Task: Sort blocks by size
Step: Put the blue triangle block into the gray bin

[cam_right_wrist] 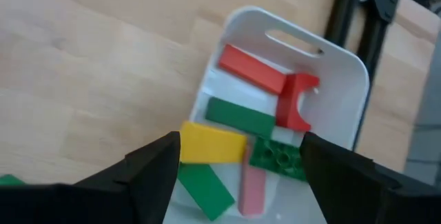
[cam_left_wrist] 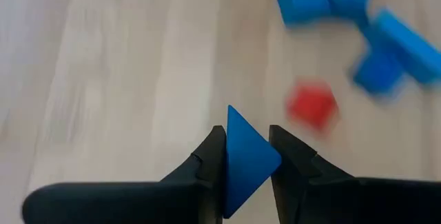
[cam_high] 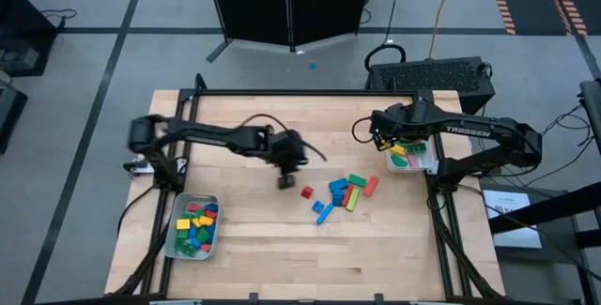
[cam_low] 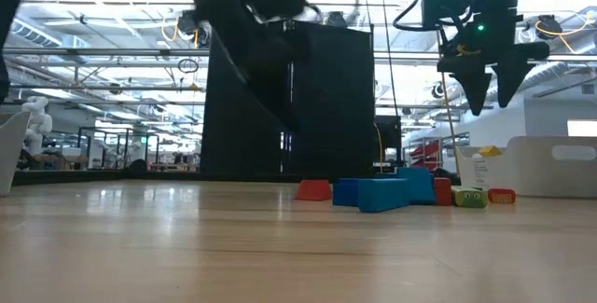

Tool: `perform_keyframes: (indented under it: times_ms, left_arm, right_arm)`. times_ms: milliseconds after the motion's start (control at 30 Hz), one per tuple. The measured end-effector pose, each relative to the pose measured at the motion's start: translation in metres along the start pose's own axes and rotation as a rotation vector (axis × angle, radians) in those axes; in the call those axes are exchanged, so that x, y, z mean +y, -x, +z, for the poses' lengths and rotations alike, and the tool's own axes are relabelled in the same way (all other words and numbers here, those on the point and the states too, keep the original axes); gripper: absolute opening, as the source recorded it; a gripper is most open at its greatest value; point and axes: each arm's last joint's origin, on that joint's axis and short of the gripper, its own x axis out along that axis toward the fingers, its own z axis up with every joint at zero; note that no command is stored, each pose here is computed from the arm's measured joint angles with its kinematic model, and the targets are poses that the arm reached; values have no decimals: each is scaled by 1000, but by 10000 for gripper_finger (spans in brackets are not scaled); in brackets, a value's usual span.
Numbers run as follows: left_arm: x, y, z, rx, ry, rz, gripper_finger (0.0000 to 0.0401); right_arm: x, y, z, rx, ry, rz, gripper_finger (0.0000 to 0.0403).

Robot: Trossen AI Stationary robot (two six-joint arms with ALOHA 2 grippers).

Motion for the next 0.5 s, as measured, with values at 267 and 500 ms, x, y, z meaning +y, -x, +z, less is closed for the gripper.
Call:
perform_keyframes:
  times_ms: [267,500]
  left_arm:
    - [-38,118,-52,311,165,21,68]
    - [-68,181,-92,365,334,74,68]
  right_arm:
    - [10,1,8,-80,22,94,290]
    - [14,2,12,-118,23,137,290]
